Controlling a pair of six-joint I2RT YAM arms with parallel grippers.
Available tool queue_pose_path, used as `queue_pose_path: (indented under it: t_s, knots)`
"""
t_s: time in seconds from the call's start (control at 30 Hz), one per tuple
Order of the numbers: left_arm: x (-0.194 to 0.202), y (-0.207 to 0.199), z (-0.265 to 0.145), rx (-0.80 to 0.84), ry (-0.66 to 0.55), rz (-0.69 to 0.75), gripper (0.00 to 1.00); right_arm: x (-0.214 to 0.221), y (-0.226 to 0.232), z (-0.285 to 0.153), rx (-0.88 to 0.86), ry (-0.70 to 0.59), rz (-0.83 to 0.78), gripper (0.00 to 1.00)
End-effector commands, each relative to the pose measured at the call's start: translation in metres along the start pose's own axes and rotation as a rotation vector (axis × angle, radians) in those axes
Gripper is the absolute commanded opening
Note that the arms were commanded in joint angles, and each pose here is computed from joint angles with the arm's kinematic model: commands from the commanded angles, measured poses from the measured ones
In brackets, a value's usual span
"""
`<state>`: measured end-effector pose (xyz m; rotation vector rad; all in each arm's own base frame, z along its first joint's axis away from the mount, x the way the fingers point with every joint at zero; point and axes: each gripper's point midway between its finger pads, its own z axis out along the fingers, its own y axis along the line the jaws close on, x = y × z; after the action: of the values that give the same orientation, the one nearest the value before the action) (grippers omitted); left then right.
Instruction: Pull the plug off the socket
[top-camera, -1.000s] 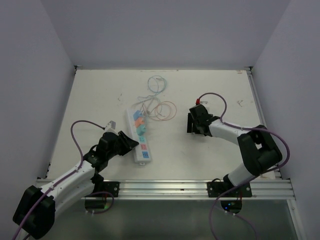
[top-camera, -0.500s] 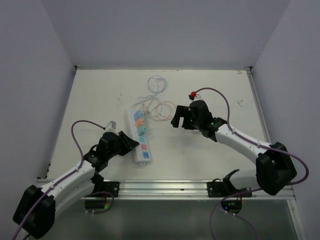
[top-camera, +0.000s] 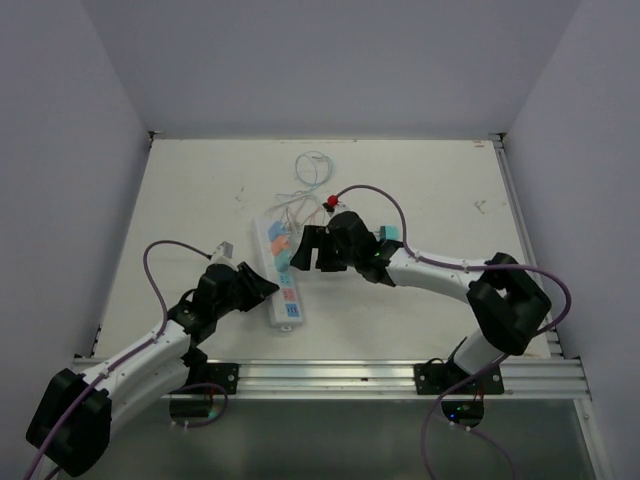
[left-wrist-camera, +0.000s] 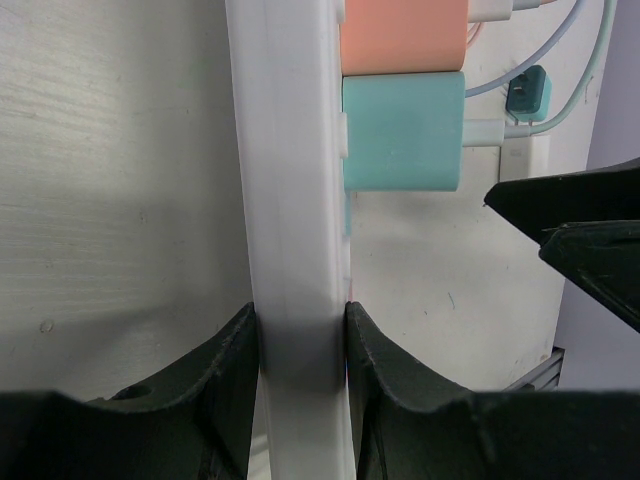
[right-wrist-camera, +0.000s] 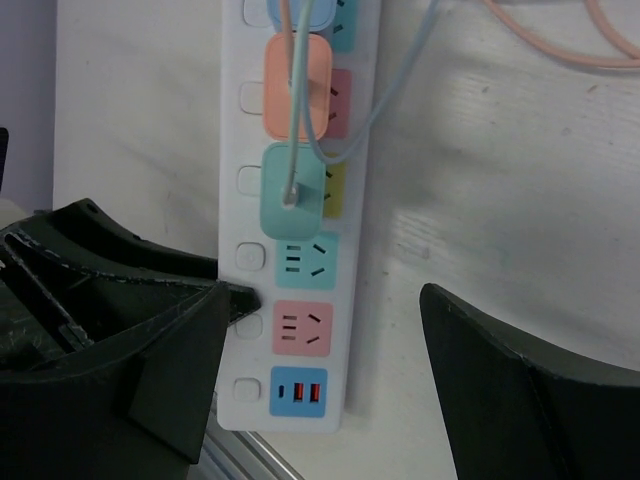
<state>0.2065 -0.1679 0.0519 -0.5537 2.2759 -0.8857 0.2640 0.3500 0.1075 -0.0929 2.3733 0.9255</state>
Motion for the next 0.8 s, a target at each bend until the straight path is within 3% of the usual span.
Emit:
queue_pose_path:
  t_s: [0.0, 0.3, 0.5, 0.63, 0.67, 0.7, 0.77]
  knots:
    - [0.012, 0.018, 0.0, -0.05, 0.045, 0.04, 0.0, -0.02, 0.035, 0.01, -0.086, -0.057, 0.021, 0.8]
    - [0.013, 0.018, 0.0, -0.048, 0.048, 0.04, 0.0, -0.011, 0.039, 0.048, -0.091, -0.005, 0.021, 0.71]
    - [0.013, 0.018, 0.0, -0.048, 0.051, 0.041, 0.0, -0.009, 0.041, 0.06, -0.094, 0.015, 0.018, 0.59]
    - [0.013, 0.018, 0.001, -0.048, 0.051, 0.043, 0.02, -0.005, 0.04, 0.063, -0.098, 0.029, 0.012, 0.37]
    - [0.013, 0.018, 0.001, -0.047, 0.05, 0.046, 0.05, -0.001, 0.037, 0.063, -0.094, 0.037, 0.011, 0.32]
    - [0.012, 0.016, 0.0, -0.042, 0.049, 0.054, 0.12, 0.0, 0.037, 0.063, -0.096, 0.041, 0.011, 0.2]
    - [0.011, 0.015, -0.001, -0.042, 0.046, 0.06, 0.19, 0.004, 0.035, 0.061, -0.102, 0.047, 0.007, 0.12]
